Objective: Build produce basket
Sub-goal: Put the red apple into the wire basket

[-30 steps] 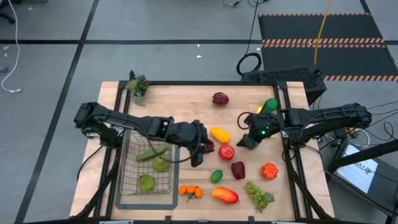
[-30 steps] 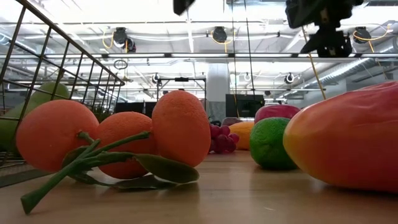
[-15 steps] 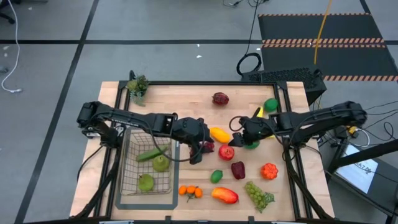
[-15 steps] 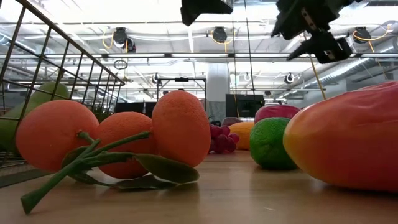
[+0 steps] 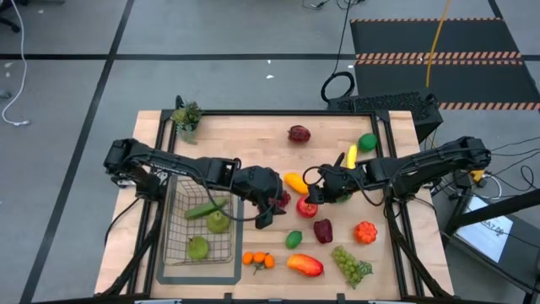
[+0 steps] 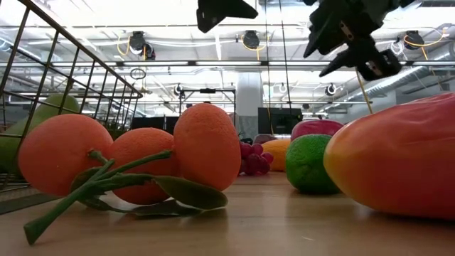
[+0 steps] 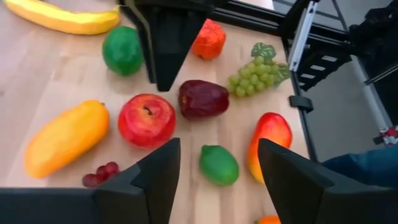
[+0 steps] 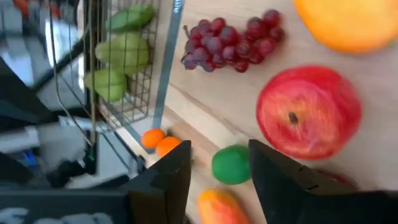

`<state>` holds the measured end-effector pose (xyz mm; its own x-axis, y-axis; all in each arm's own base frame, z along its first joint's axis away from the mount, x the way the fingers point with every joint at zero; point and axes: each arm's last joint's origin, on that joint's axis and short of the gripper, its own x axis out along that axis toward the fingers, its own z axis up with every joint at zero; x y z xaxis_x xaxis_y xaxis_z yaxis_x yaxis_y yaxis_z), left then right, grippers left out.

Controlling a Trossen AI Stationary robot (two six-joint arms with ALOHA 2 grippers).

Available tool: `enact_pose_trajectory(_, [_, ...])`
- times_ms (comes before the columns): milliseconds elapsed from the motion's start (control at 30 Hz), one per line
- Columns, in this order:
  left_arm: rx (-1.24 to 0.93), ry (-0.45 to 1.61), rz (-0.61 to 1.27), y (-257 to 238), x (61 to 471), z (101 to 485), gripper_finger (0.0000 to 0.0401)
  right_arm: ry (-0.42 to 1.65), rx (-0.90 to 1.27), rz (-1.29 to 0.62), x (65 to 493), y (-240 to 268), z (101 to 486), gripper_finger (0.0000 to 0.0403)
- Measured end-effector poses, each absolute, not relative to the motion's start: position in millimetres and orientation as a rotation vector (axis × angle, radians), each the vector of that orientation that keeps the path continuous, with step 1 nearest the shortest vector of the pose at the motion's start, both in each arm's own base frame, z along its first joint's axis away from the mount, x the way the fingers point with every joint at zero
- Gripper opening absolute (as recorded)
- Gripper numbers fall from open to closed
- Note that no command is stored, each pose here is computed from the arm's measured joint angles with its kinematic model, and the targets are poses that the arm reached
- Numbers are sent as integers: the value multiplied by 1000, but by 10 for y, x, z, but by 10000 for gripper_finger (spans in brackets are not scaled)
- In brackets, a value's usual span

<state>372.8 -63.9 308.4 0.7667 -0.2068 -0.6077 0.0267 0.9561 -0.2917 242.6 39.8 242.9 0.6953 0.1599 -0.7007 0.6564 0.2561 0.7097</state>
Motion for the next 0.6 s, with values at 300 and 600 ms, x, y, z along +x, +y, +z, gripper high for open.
enact_pose_trajectory(300, [-298,684,-118,-738,3713,3088,161,827,781,-123,2442,411,2412,142])
enact_pose_trajectory(600, [-309,671,-49,-720,3718,3088,141,886,290,69,2442,407,2235,141])
